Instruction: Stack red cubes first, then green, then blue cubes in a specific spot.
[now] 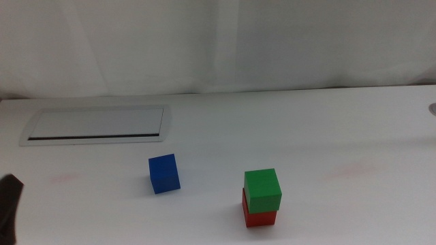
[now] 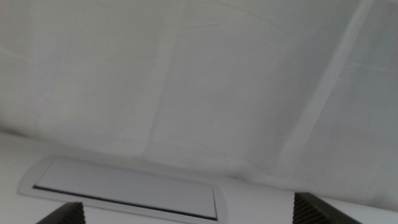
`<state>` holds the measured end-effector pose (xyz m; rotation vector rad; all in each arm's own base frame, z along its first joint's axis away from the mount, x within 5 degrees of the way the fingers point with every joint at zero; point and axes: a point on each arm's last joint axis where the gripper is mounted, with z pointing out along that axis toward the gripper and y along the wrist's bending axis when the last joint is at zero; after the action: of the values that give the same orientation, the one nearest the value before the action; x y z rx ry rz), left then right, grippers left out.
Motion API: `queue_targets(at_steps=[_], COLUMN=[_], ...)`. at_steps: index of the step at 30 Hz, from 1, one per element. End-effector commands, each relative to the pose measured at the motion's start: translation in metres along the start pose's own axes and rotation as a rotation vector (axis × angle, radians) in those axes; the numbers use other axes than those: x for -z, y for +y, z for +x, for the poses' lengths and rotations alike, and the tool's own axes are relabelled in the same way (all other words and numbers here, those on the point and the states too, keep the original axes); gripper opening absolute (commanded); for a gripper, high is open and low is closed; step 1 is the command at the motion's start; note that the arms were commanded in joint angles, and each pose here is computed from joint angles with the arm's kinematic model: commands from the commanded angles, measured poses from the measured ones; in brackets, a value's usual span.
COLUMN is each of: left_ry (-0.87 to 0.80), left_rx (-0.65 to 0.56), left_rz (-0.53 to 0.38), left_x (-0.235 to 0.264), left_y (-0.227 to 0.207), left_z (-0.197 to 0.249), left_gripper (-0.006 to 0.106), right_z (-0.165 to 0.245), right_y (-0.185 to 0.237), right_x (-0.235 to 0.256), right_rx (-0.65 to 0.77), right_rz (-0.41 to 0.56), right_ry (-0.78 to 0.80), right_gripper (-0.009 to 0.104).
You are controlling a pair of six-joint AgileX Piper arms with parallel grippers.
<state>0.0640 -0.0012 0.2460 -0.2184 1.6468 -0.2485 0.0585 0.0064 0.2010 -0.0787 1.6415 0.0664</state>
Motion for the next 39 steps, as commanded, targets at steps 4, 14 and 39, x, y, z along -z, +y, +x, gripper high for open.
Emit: queue_targets(at_steps=[4, 14, 39], left_ry=[0.071, 0.396, 0.950], left_rx=[0.089, 0.023, -0.079], left_rz=[0.008, 0.115, -0.158], left_x=[0.001, -0.035, -0.155], left_y=[-0.019, -0.058, -0.149], left_z=[-0.053, -0.115, -0.038], left_gripper=[0.075, 0.071, 0.073], right_z=[0.014, 0.014, 0.014], right_y=[0.000, 0.000, 0.000], right_x=[-0.002, -0.002, -0.002], right_rx=[0.002, 0.002, -0.001], right_rz=[-0.002, -0.003, -0.003], right_ry=[0.040, 0.041, 0.041], right_gripper=[-0.001, -0.001, -0.001])
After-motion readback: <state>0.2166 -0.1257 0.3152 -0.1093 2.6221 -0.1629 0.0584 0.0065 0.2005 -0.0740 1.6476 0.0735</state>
